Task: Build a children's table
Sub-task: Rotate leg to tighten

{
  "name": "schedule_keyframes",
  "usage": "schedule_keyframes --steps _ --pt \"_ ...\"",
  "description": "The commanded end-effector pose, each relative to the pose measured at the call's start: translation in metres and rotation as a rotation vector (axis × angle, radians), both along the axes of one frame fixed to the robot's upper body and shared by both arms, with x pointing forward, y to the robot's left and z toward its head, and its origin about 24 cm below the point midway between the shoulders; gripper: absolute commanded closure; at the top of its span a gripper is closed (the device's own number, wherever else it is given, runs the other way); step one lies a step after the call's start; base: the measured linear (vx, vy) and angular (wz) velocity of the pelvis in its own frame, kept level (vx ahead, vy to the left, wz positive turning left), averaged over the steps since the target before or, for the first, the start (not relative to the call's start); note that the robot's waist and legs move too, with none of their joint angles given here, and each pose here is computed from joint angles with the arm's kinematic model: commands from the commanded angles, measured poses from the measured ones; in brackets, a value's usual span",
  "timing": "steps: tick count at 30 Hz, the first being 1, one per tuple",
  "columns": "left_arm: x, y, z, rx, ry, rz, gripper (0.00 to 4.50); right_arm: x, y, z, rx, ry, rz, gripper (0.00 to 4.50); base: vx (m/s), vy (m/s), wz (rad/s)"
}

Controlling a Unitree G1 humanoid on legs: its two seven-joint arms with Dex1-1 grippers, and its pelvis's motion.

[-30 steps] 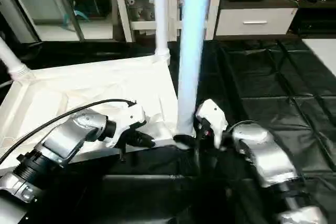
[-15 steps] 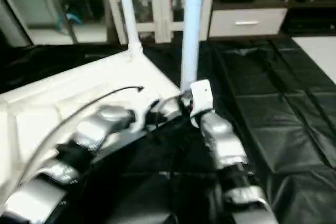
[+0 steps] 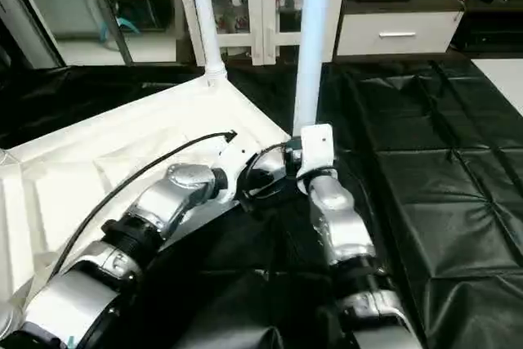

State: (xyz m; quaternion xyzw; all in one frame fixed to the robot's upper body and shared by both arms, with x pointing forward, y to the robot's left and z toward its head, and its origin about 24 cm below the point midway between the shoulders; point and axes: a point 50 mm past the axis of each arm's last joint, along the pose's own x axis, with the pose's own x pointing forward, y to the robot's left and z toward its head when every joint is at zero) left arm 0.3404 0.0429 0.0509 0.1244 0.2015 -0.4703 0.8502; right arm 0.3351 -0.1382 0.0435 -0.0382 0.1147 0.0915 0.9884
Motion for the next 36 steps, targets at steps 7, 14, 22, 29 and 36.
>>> schedule_keyframes --steps 7,14,22,29,36 --pt "-0.024 0.026 -0.005 0.058 0.093 -0.265 4.50 -0.015 -0.032 0.024 0.010 0.059 0.350 0.39 0.000 0.000 0.00" --pt "-0.038 0.038 0.003 0.076 0.151 -0.418 4.50 -0.049 -0.046 0.036 -0.050 0.125 0.769 0.39 0.000 0.000 0.00" --pt "-0.044 0.038 0.008 0.073 0.169 -0.457 4.50 -0.063 -0.042 0.033 -0.064 0.192 0.919 0.39 0.000 0.000 0.00" --pt "-0.044 0.037 0.009 0.071 0.168 -0.444 4.50 -0.059 -0.040 0.030 -0.077 0.194 0.933 0.39 0.000 0.000 0.00" --pt "-0.043 0.038 0.011 0.077 0.166 -0.442 4.50 -0.058 -0.041 0.027 -0.082 0.211 0.935 1.02 0.000 0.000 0.00"
